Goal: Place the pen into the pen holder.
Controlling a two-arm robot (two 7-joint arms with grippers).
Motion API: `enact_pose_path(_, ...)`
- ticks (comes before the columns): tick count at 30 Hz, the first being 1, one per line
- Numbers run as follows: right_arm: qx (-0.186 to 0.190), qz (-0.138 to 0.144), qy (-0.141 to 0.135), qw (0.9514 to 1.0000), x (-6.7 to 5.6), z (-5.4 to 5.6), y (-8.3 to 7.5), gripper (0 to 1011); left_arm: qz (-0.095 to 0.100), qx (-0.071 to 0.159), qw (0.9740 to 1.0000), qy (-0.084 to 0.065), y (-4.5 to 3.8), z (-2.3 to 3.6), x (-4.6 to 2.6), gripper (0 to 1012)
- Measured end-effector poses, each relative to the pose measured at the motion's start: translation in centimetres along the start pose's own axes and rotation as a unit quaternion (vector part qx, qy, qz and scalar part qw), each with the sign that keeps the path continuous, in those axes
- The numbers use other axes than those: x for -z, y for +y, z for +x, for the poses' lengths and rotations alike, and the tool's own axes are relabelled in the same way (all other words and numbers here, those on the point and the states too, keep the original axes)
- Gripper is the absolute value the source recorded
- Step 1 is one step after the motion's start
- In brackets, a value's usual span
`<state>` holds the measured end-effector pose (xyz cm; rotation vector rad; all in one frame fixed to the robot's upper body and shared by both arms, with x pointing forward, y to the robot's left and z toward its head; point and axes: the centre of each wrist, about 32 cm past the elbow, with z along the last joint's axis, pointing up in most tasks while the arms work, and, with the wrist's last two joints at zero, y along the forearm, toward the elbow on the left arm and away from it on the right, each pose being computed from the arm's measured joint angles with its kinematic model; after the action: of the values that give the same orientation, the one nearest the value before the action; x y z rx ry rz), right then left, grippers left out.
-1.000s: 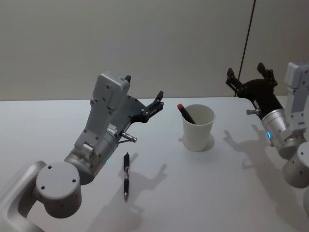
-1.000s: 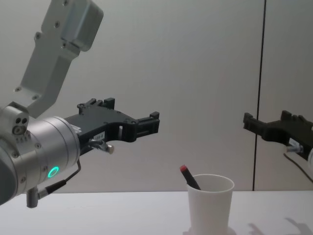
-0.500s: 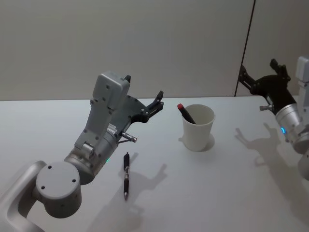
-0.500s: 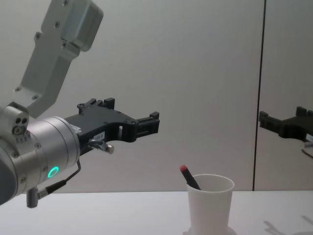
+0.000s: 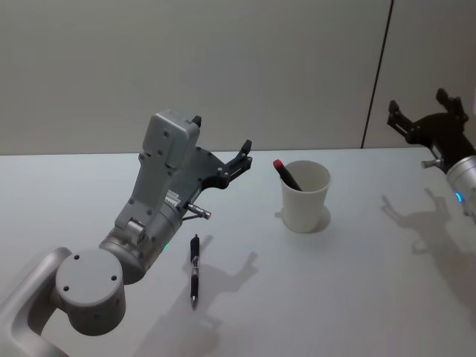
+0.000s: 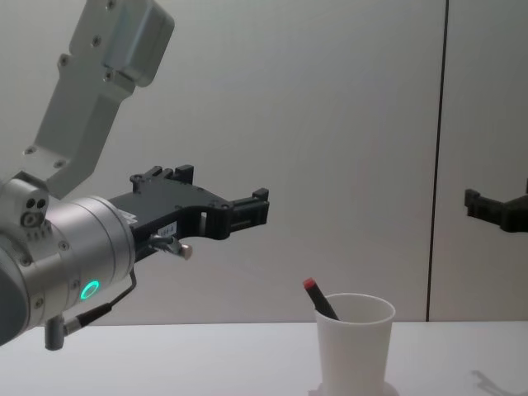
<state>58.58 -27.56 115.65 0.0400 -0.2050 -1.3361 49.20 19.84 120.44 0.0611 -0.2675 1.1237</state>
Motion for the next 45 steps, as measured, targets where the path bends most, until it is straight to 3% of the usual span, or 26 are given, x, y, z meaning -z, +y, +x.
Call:
enact_pose_path(21, 0.005, -0.037, -0.02, 0.9991, 0.2, 2.9, -2.2, 1002, 0.0, 0.0, 1.0, 0.0, 0.0, 0.0, 0.0, 1004)
enact_pose_path(45, 0.004, -0.05, -0.024, 0.9984, 0.2, 3.7, -3.3, 1002, -0.001, 0.0, 1.0, 0.001, 0.06, 0.0, -0.04, 1004)
